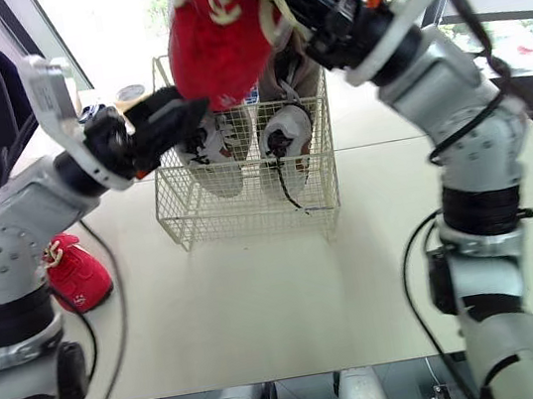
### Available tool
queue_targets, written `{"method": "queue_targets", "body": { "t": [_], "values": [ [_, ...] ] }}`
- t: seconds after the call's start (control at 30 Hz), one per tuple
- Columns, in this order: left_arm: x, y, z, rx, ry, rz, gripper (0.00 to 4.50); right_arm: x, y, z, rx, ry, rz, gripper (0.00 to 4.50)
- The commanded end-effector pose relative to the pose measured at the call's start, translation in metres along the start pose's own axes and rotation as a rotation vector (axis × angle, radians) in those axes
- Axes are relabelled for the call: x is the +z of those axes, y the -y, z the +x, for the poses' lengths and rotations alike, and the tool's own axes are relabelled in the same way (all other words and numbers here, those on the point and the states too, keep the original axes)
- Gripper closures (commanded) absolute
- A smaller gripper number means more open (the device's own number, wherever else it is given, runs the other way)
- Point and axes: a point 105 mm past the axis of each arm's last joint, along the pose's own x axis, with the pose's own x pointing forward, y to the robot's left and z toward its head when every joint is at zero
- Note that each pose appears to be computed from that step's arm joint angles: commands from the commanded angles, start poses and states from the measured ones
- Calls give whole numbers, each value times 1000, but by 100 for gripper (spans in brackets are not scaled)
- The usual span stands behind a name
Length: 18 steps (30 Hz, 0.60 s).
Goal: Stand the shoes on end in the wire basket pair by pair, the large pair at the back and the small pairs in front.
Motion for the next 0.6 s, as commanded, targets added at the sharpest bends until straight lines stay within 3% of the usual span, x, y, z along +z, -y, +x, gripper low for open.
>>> {"method": "queue_targets", "body": {
  "t": [0.03,0.13,0.23,0.6],
  "values": [
    [-2,12,-10,-20,-58,50,46,-2,-9,-12,93,-117,-64,411],
    [-16,12,-23,15,-125,37,46,-25,-12,-30,133,-291,-92,411],
    [-18,12,-26,14,-136,12,46,-48,-11,-42,146,-369,-82,411],
    [-36,20,-39,-48,-236,-66,46,-85,6,-60,121,-443,-175,411]
  ]
}}
